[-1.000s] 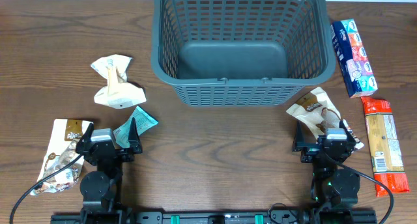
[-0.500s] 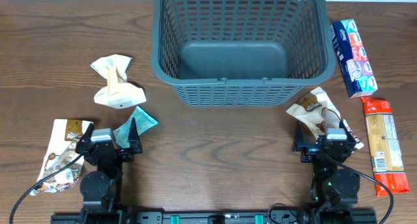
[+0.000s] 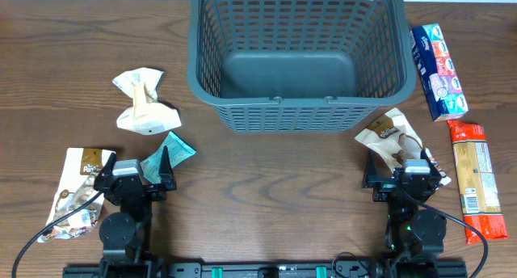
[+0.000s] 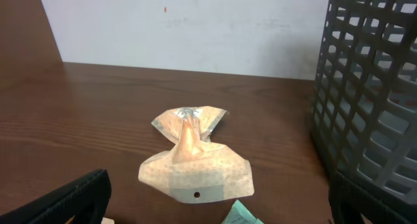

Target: Pack container

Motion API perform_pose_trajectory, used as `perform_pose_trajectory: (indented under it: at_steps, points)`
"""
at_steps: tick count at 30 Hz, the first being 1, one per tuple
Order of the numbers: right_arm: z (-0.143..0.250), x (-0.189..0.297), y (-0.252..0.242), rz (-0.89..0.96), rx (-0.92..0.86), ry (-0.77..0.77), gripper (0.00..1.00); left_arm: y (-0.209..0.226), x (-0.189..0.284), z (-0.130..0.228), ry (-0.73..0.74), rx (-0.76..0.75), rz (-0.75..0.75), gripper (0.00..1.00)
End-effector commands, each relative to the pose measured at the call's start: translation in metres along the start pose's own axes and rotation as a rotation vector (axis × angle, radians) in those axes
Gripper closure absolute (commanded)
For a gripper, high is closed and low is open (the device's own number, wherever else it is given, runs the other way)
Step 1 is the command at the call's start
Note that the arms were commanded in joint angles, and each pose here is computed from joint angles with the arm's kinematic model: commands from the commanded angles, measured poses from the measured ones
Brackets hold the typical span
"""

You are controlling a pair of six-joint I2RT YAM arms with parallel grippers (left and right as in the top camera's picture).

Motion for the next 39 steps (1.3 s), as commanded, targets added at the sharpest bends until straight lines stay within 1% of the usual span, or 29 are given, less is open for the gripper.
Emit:
perform_pose_trajectory:
  at_steps: [1, 12, 13, 15, 18, 20, 24, 27, 31, 37, 39]
  points:
    - [0.002, 0.0, 0.002, -0.015, 0.012, 0.002, 0.01, -0.003, -0.002, 0.017, 0.042, 0.01, 0.0, 0.01]
    - [0.003, 0.0, 0.005, -0.035, 0.011, 0.006, 0.01, -0.003, -0.002, 0.017, 0.042, 0.01, -0.001, 0.01]
    - [0.002, 0.0, 0.005, -0.035, -0.009, 0.004, 0.01, -0.002, -0.002, 0.016, 0.04, 0.009, -0.004, 0.01]
    - [-0.003, 0.001, 0.005, -0.034, -0.103, -0.009, 0.01, 0.001, -0.002, 0.013, 0.026, 0.013, -0.022, 0.01]
    - [-0.015, 0.007, 0.006, -0.029, -0.2, -0.002, 0.01, 0.001, -0.002, 0.013, 0.024, 0.025, -0.024, 0.01]
    - [-0.025, 0.015, 0.006, -0.019, -0.203, 0.027, 0.01, 0.001, -0.002, 0.013, 0.024, 0.045, -0.024, 0.01]
    - [-0.063, 0.038, 0.007, 0.01, -0.197, 0.077, 0.01, 0.0, -0.002, 0.016, 0.038, 0.07, -0.021, 0.01]
    - [-0.089, 0.053, 0.011, 0.02, -0.192, 0.149, 0.01, 0.0, -0.002, 0.017, 0.042, 0.089, -0.021, 0.01]
    - [-0.112, 0.066, 0.022, -0.003, -0.193, 0.286, 0.01, 0.0, -0.002, 0.017, 0.042, 0.089, -0.021, 0.01]
    - [-0.127, 0.088, 0.03, 0.018, -0.2, 0.56, 0.01, 0.0, -0.002, 0.017, 0.042, 0.089, -0.021, 0.01]
    - [-0.133, 0.094, 0.034, 0.002, -0.198, 0.604, 0.01, 0.0, -0.002, 0.017, 0.042, 0.089, -0.021, 0.01]
Point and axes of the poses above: each gripper's point midway between its finger pads, its own x axis back along the fingers, its own y axis along the line the jaws close on, z = x × y, the point moved 3 cm from there along x, back along the fingers, and after that the axes turned 14 degrees about -x, right-handed, at the moved point
